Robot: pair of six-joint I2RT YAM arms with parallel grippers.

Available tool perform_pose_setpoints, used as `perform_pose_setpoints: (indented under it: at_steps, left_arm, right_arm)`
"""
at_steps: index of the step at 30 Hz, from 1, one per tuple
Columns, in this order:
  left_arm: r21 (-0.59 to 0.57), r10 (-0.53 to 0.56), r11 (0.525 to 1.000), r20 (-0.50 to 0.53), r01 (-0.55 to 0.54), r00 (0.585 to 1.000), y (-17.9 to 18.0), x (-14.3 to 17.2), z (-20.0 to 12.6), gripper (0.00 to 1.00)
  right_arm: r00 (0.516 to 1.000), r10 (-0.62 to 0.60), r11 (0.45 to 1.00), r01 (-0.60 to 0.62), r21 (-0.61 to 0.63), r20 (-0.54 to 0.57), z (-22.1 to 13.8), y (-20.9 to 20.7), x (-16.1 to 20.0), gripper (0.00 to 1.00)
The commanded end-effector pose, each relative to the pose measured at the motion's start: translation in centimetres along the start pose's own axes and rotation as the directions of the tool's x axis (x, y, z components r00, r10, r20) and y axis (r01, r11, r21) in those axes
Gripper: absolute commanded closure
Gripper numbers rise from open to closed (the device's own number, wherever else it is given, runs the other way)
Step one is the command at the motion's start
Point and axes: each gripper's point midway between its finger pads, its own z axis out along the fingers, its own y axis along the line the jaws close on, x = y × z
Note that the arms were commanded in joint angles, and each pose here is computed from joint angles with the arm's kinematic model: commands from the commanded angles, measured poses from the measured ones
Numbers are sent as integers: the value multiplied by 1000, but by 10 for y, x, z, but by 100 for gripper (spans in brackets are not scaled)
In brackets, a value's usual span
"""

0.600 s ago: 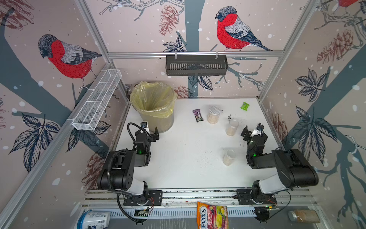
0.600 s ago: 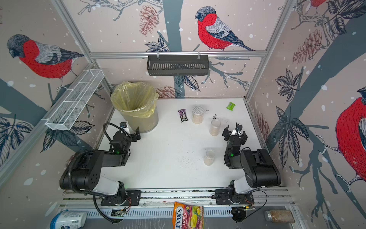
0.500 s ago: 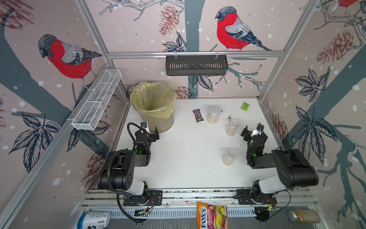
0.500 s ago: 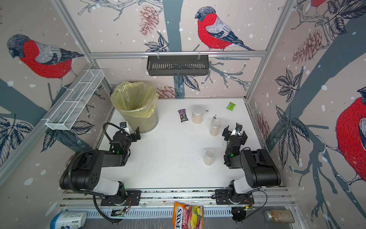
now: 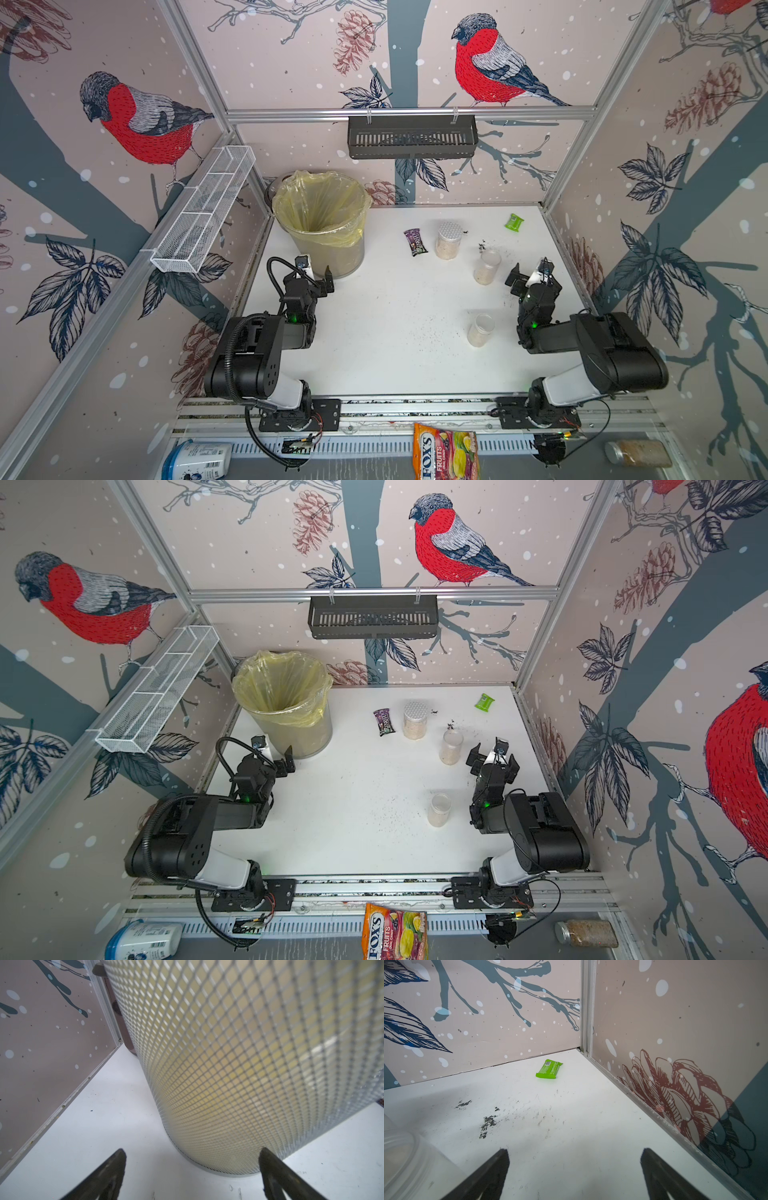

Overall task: Empty moldy rice from jars
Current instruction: Pick up the jar from the center of the board.

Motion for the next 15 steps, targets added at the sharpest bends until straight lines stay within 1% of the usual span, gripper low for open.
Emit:
perform_pose_setpoints:
  at_steps: [1,15]
  left_arm:
    - [7,-15,1000,40,14,999,-1,-11,1,2]
    - [5,-12,1000,38,12,999,0,-10,1,2]
  right_arm:
    - [1000,4,1000,-4,-1,12,0,0,-3,0]
    - [1000,3,1000,-3,-1,12,0,0,-3,0]
